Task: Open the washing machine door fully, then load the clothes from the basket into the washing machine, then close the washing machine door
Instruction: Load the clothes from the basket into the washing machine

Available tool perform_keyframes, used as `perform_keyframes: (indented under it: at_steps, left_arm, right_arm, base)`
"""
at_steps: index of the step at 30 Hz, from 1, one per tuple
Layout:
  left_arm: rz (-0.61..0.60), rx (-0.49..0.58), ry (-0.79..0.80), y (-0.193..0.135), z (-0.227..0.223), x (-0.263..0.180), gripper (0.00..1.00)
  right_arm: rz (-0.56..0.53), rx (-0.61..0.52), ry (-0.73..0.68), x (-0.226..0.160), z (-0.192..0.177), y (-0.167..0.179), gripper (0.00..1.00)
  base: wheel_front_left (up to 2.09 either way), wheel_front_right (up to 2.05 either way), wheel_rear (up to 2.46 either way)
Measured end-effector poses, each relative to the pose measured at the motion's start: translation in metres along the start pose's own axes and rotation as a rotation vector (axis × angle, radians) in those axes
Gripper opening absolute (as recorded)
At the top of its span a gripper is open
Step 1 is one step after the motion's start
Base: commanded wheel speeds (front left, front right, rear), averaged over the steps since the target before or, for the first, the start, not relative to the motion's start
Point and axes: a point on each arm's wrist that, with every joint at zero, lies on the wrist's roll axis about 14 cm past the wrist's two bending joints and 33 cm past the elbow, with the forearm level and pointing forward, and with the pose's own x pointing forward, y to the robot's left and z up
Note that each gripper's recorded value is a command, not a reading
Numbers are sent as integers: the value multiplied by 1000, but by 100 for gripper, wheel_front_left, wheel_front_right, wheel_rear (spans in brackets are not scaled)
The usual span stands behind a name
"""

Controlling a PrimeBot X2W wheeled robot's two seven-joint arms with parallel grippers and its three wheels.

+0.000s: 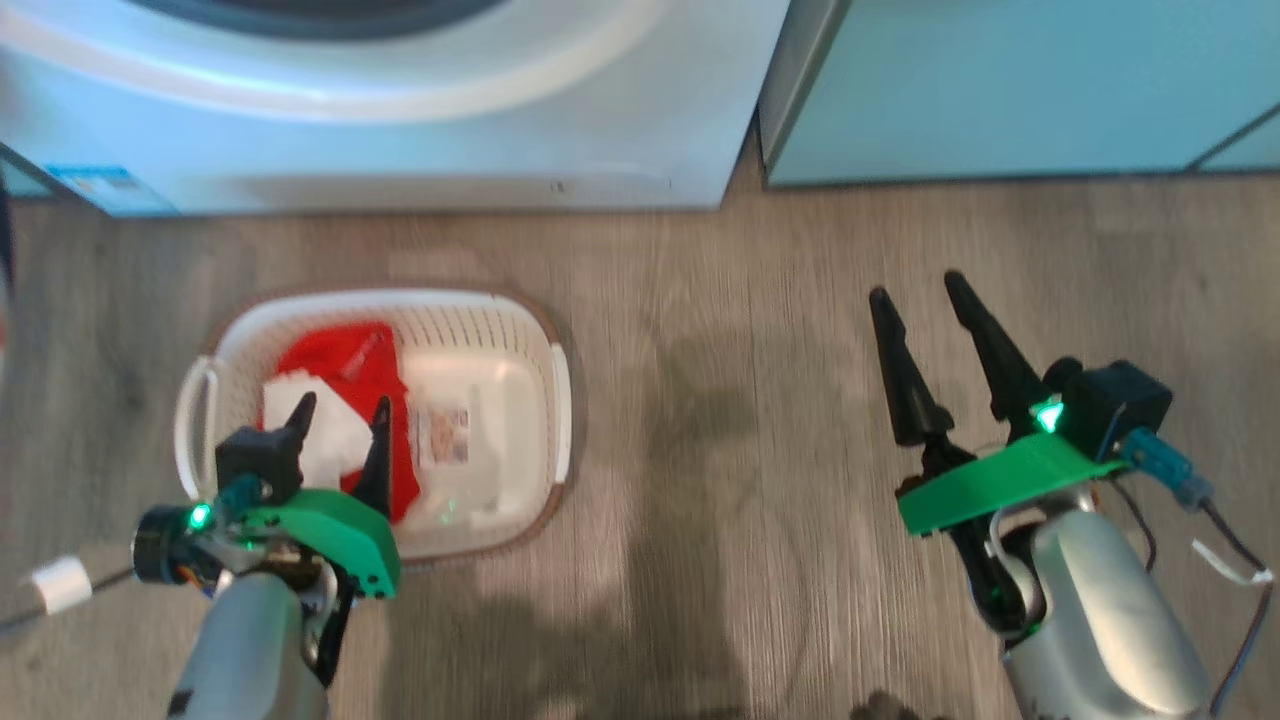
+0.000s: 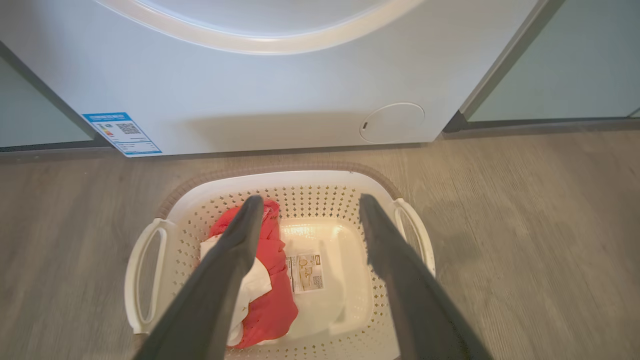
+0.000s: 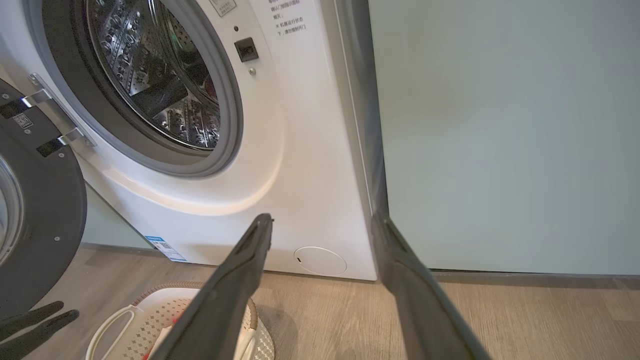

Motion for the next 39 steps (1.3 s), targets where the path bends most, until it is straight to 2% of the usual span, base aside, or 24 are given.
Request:
perform_keyframes:
  at_steps: [5, 8, 20, 26, 30, 36, 39]
  left_arm:
    - [-8, 44, 198, 12, -61, 26, 100]
    - [-36, 106, 321, 17, -96, 40, 100]
    - [-117, 251, 600, 33, -189, 94, 100]
    - [-141, 283, 693, 32, -223, 107, 100]
    - [-91, 248, 736, 38, -240, 118, 100]
    - [-86, 279, 785, 43, -264, 129, 100]
    - [-110, 333, 805, 44, -273, 130, 100]
  right_arm:
    - [-13, 3, 51, 19, -25, -10, 100]
    - [-31, 6, 90, 27, -45, -19, 100]
    - [-103, 34, 216, 40, -110, -54, 100]
    - [-138, 47, 248, 35, -124, -67, 100]
    - [-161, 51, 280, 29, -136, -75, 100]
    - [-193, 52, 322, 21, -151, -86, 100]
    - [-195, 49, 335, 19, -156, -87, 100]
  base:
    - [0, 0, 0]
    - [0, 0, 0]
    - [0, 0, 0]
    - [0, 0, 0]
    - [0, 0, 0]
    - [0, 0, 0]
    - [0, 0, 0]
